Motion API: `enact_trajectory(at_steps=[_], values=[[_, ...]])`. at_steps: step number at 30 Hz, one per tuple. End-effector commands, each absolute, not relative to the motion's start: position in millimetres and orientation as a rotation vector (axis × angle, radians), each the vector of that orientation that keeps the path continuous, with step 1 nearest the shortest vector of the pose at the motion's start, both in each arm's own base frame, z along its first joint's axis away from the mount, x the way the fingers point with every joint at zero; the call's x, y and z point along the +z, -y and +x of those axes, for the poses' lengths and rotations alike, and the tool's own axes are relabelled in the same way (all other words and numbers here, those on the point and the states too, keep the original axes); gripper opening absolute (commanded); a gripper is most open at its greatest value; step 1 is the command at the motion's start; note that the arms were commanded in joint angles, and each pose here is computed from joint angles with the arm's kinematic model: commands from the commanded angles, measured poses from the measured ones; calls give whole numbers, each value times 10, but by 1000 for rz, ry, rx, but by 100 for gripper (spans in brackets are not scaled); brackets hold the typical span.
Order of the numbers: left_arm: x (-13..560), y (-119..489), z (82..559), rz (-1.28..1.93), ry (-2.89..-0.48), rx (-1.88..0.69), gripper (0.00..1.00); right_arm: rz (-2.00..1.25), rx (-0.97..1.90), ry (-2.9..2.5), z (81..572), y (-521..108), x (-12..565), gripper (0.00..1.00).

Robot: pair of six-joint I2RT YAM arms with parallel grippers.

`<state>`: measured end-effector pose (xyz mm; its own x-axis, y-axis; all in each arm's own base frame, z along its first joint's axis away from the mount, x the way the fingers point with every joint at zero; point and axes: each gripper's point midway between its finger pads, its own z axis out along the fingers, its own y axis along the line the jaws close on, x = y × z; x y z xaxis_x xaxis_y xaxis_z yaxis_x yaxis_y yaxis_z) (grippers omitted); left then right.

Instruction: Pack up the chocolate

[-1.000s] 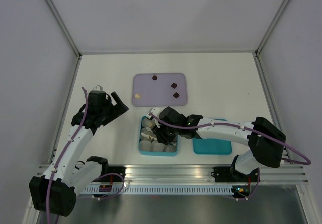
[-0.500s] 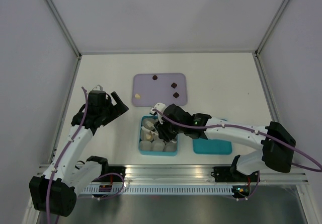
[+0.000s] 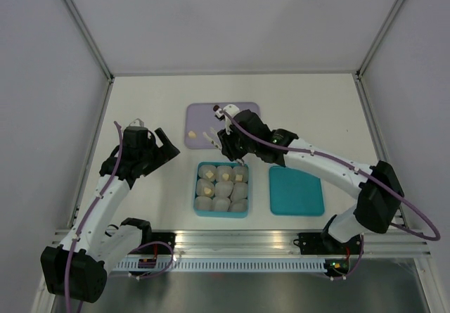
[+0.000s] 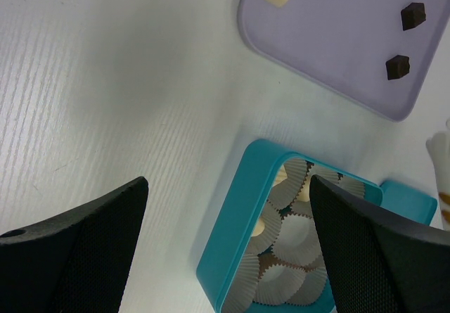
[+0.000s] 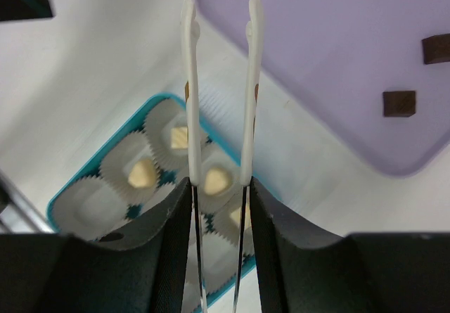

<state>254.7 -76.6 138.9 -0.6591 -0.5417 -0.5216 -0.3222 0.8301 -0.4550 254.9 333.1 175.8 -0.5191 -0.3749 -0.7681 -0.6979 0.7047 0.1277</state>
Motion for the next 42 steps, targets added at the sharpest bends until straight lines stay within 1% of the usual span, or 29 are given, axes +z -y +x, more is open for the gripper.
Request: enact_trajectory(at_steps=[1,2,3,5,6,8,9,14,18,20,21,24,27,42], values=[[1576,785,2621,-590,-2284,-449,100,-841,512,-2159,2841,-3405,1740,42],[1573,786,2621,-592,-2285,-450,99,-845,506,-2151,2904,-3439,1780,41],[1561,780,2626,-598,-2289,-445,100,-880,522,-2173,2908,-3503,1664,41],[1537,748,2643,-609,-2287,-419,100,-906,515,-2162,3001,-3563,1664,41],[1510,748,2653,-608,-2295,-414,100,-924,497,-2191,3044,-3582,1535,41],[1445,735,2645,-604,-2314,-396,100,-953,474,-2188,3143,-3619,1525,41],[1422,739,2636,-603,-2327,-393,99,-963,459,-2208,3194,-3639,1419,42],[1514,888,2605,-595,-2342,-502,99,-1041,485,-2225,3340,-3802,1394,41],[1559,820,2646,-589,-2320,-454,99,-1074,484,-2209,3462,-3940,1260,42],[1575,785,2652,-576,-2323,-425,100,-1080,498,-2207,3509,-4021,1303,42],[1602,784,2661,-564,-2320,-422,99,-1089,488,-2236,3530,-4032,1183,43],[1640,775,2677,-531,-2314,-412,100,-1113,465,-2253,3583,-4063,1085,43],[1641,687,2714,-523,-2303,-348,100,-1124,450,-2251,3647,-4096,1041,43],[1568,684,2678,-526,-2320,-342,100,-1114,402,-2306,3744,-4118,791,46]])
